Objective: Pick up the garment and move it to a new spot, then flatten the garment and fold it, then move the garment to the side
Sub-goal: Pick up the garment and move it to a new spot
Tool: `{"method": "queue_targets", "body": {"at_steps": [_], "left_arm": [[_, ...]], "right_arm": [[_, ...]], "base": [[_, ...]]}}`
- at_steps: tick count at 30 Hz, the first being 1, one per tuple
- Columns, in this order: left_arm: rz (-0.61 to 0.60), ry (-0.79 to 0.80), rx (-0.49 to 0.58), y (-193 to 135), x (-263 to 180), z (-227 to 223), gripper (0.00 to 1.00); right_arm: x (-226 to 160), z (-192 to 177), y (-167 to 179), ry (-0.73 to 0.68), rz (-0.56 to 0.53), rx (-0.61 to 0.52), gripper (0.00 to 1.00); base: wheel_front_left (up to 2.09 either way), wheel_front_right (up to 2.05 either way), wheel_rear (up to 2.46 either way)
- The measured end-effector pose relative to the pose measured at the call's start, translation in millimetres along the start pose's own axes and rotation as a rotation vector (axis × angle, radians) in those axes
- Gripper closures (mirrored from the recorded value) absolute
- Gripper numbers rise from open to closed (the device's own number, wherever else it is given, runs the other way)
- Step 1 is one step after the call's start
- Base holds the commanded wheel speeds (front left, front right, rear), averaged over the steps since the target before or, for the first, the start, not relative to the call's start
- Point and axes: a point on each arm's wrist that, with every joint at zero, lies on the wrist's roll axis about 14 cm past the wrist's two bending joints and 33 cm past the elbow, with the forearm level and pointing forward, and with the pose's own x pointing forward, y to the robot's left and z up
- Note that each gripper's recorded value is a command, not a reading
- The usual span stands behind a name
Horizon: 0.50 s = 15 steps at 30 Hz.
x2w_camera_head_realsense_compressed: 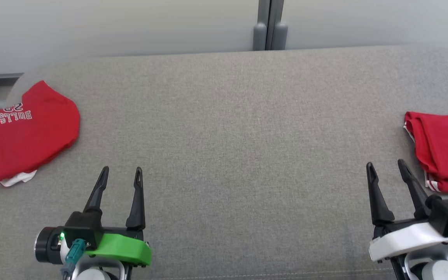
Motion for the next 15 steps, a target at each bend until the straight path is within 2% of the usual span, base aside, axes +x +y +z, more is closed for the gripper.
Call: {"method": "queue_targets", "body": {"at_steps": [15], "left_arm": [[0.035,0.002,0.01,12,-26,6,0.0]], "right_arm": [[-30,9,4,0.012,-0.01,-0.02,0.0]], "base": [[0.0,0.0,0.0]]}}
